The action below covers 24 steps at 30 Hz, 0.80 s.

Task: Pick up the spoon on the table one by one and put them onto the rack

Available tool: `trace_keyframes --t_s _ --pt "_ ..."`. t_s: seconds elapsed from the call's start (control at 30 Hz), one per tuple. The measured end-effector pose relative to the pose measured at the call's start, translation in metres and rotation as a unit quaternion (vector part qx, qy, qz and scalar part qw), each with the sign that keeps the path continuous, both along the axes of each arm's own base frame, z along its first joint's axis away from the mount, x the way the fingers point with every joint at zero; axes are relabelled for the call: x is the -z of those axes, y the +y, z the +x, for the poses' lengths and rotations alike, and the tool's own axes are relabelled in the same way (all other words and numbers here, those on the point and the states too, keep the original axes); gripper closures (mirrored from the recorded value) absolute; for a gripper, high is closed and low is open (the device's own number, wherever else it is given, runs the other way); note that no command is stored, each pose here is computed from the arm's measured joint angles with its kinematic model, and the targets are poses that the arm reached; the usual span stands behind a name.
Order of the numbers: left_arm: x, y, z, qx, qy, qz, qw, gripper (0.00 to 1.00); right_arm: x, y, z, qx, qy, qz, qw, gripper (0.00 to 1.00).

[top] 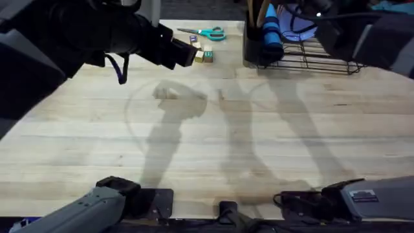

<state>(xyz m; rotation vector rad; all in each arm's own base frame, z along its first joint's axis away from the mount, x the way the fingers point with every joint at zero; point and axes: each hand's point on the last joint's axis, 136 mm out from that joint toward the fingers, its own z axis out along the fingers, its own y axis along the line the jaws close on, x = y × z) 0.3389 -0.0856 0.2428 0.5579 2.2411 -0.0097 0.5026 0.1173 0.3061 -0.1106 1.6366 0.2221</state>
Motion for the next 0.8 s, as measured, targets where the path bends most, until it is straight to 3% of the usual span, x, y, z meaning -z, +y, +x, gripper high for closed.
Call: trace_keyframes --t_s 0.57,0.8 --pt "0.000 0.000 0.000 0.000 0.000 0.000 1.000 0.007 0.041 0.005 0.010 -0.002 0.045 -0.011 0.999 0.969" --pt "0.000 0.000 0.000 0.000 0.000 0.000 1.000 0.007 0.077 0.004 0.007 -0.002 0.109 -0.027 0.994 0.969"
